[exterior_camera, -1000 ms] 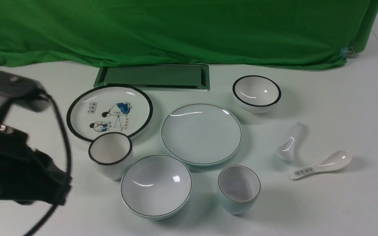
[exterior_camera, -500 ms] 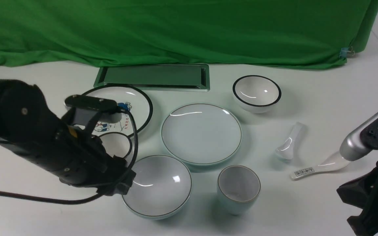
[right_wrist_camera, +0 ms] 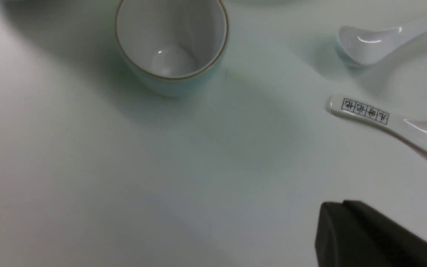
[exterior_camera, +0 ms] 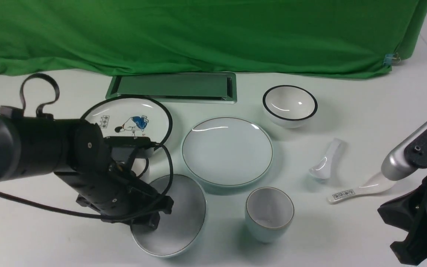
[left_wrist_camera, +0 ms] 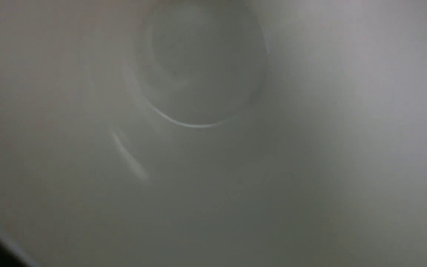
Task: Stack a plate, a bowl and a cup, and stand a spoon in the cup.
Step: Use the left arm to grab a blue rice bowl, then use the left arm to put the blue rice bowl into the blue large plate in the middle
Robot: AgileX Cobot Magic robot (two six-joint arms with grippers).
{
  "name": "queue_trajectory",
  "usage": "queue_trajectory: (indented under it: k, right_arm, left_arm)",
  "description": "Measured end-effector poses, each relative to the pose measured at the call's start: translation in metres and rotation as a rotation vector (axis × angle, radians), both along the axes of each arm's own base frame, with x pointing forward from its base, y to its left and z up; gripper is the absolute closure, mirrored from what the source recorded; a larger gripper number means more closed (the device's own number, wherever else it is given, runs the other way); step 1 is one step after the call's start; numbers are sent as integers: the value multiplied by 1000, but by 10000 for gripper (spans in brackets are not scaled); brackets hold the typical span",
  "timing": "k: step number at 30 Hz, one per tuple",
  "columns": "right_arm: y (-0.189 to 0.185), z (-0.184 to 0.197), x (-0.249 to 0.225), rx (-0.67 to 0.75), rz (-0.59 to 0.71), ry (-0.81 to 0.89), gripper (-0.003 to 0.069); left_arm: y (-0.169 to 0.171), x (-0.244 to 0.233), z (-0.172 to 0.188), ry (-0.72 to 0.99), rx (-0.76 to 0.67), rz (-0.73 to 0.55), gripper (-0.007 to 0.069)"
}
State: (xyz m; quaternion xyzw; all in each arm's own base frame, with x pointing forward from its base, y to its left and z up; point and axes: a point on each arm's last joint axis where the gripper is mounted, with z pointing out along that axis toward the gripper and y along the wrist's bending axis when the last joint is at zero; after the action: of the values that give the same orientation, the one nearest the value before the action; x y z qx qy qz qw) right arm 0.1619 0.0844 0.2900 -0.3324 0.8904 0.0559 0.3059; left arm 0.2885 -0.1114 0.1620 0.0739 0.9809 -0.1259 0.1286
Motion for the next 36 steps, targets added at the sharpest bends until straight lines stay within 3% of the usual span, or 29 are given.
queue_trajectory:
  k: [3, 5, 10, 13, 17, 20, 22, 28, 36]
  right_arm:
    - [1, 1, 2, 10, -2, -22, 623]
    - [1, 2, 2, 14, -2, -31, 622]
    - [1, 2, 3, 17, -2, -43, 622]
    - [1, 3, 4, 21, -3, -53, 622]
    - [2, 5, 6, 31, -5, -73, 620]
    - [5, 9, 11, 33, -4, -79, 620]
    - [7, 11, 15, 35, -5, -83, 620]
    - [15, 17, 32, 36, -5, -84, 615]
    - [18, 11, 39, 22, -5, -57, 608]
  left_arm:
    - [-2, 0, 11, -22, -34, 8, 594]
    - [-2, -3, 17, -20, -37, -15, 616]
    - [1, -19, 46, -47, -40, -97, 634]
    - [1, -21, 82, -152, -70, -113, 634]
    - [-6, -4, 135, -301, -103, -169, 634]
    - [-16, 18, 150, -299, -101, -232, 634]
    - [-22, 34, 153, -291, -103, -262, 634]
    - [-49, 111, 113, -222, -103, -286, 634]
    - [-58, 160, 58, -130, -108, -264, 634]
